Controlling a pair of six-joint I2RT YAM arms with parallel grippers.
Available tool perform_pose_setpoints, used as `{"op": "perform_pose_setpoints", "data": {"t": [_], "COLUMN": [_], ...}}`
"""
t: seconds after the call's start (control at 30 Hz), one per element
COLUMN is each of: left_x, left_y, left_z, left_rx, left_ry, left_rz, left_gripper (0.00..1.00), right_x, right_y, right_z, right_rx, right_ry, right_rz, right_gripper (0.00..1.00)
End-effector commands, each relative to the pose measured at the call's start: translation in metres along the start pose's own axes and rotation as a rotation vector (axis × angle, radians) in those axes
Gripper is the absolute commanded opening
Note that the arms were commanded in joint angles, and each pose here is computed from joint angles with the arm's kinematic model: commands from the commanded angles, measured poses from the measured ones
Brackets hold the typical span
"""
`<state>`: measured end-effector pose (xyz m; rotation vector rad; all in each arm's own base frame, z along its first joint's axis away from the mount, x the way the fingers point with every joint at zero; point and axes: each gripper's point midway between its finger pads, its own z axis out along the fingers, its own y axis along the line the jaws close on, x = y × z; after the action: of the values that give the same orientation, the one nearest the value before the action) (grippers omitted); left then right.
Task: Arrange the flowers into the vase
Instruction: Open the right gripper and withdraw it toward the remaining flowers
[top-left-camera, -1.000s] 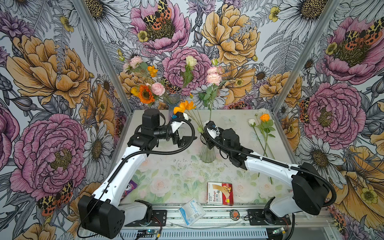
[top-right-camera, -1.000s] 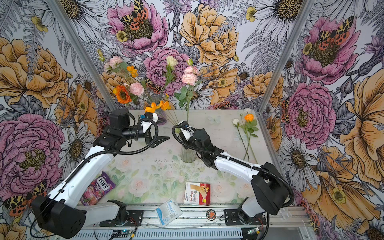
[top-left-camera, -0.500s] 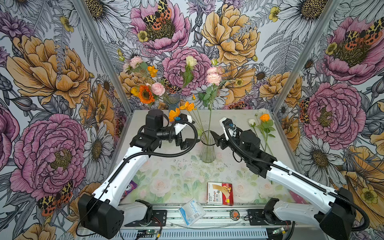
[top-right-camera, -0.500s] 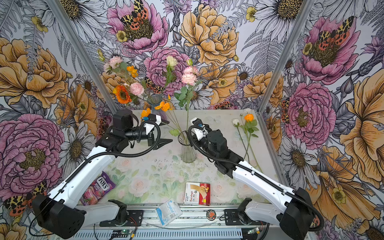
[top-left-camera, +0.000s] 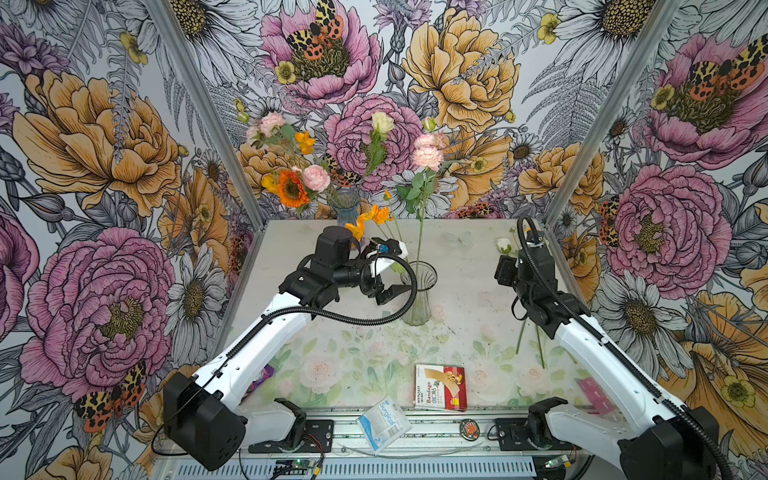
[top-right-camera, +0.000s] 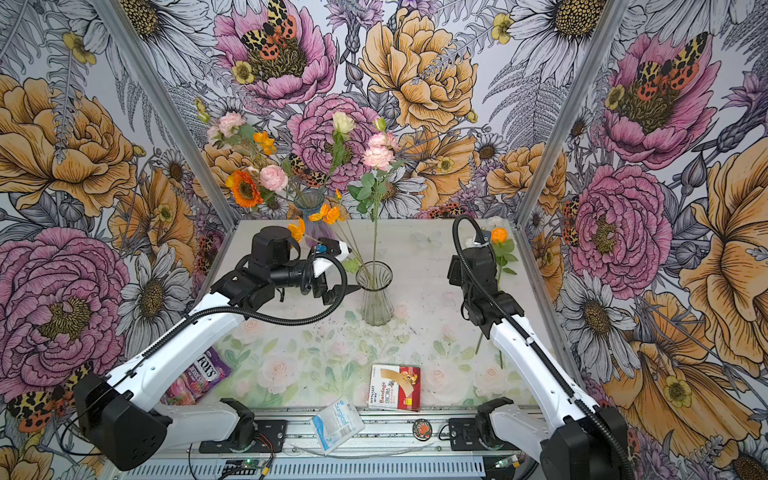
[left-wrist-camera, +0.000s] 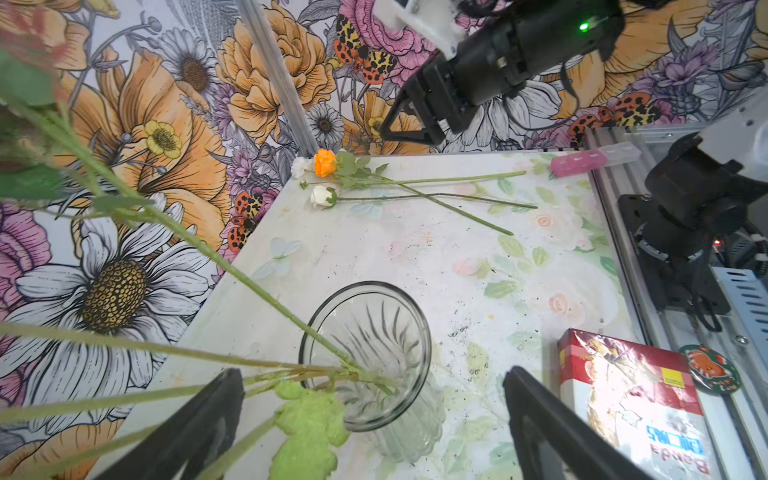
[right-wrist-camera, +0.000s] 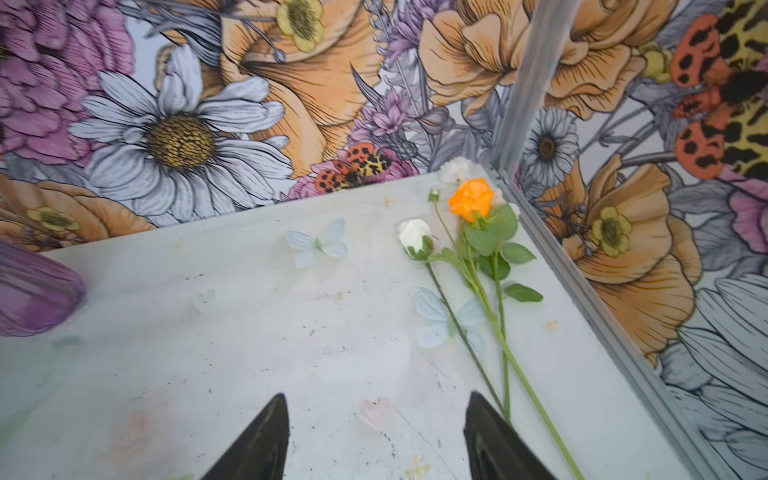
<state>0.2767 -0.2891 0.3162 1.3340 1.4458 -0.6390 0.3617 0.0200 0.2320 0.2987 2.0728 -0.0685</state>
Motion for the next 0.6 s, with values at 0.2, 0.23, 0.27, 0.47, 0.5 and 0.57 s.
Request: {"op": "perform_pose_setpoints", "data": {"t": [0.2,0.23,0.27,0.47,0.5,0.57], "left_x": [0.012,0.013,0.015,0.022,0.025,0.029], "left_y": [0.001,0.009,0.016,0.040,0.040,0.038], "left_z": [0.013,0.009,0.005,-0.016,-0.019,-0.025], "left_rx": [-0.054,-0.091,-0.130,-0.228,-0.227,-0.235], "left_ry": [0.083,0.091,0.104,0.104,0.098,0.101], "left_rz": [0.047,0.047,0.053,-0.063,-0.098,-0.147], "left_gripper": [0.99,0.99,0.99,0.99,0.99,0.99], "right_x": [0.082,0.086,0.089,0.095,0.096,0.097], "right_y": [-0.079,-0.083,-0.083,-0.080,-0.083,-0.088], "right_z": [0.063,0.068,0.071,0.078,0.078,0.080], "right_rx": [0.133,0.134,0.125,0.090,0.098,0.111], "right_ry": [0.344,0.364,0.379,0.413,0.414,0.419], "right_rz": [0.139,0.148,0.157,0.160,0.155,0.151], "right_gripper": [0.53,0.53,0.52,0.52,0.52,0.52]}}
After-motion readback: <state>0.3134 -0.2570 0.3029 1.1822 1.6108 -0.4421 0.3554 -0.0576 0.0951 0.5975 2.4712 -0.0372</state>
